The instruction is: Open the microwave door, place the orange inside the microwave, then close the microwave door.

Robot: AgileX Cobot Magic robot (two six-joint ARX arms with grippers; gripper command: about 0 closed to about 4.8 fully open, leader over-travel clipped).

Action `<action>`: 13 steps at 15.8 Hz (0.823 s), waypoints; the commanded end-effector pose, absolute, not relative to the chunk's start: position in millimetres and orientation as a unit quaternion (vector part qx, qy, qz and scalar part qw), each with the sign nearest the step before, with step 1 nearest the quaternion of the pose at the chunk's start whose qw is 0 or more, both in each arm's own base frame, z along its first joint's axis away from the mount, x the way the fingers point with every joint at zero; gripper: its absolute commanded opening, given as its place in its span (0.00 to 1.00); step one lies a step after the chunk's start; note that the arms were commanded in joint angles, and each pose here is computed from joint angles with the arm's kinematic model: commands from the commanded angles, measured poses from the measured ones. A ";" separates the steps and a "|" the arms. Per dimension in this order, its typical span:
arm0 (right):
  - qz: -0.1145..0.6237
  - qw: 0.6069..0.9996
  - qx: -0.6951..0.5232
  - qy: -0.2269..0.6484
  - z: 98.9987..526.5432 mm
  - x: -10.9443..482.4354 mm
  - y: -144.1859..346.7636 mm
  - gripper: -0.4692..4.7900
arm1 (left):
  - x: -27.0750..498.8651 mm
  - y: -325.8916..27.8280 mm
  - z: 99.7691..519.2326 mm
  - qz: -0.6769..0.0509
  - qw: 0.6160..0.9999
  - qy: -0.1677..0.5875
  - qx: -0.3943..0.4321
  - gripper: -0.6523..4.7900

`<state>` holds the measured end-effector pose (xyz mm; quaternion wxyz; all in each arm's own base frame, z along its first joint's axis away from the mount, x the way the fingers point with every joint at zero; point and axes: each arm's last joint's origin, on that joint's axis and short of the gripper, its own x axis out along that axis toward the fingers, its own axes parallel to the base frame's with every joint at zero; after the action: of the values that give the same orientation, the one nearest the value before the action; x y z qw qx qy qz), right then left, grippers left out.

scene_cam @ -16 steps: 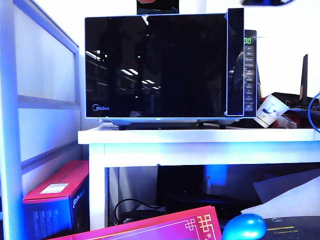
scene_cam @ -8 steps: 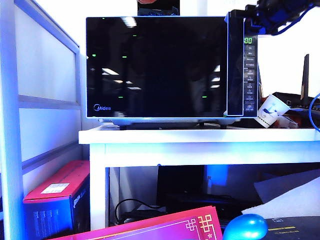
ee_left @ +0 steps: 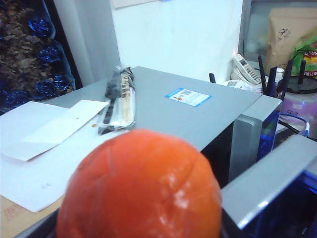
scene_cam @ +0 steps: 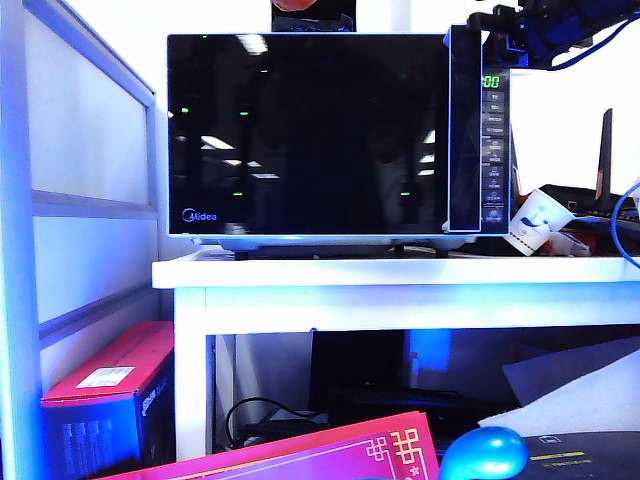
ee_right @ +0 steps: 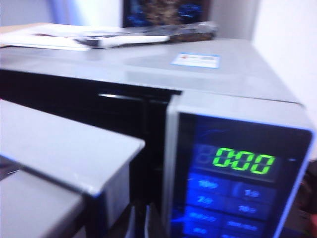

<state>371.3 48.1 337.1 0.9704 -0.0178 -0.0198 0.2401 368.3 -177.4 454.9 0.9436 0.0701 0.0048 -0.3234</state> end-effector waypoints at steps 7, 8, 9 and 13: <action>0.227 0.972 -0.023 -0.056 352.0 364.9 52.8 0.11 | 366.0 -177.0 458.4 -0.324 0.943 0.000 0.070 0.47; 0.248 0.967 -0.024 -0.056 352.0 364.3 53.9 0.11 | 366.0 -177.0 458.5 -0.324 0.943 0.000 0.070 0.47; 0.268 0.962 -0.025 -0.056 351.9 363.7 54.8 0.11 | 366.0 -177.0 458.5 -0.324 0.943 0.000 0.070 0.47; 0.310 0.948 -0.028 -0.064 357.7 358.6 54.9 0.11 | 366.1 -176.9 458.5 -0.324 0.944 0.000 0.070 0.47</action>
<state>364.3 51.1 346.7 0.9593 -0.0227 -0.0376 0.2791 368.1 -177.3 453.9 0.9434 0.0707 0.0107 -0.3238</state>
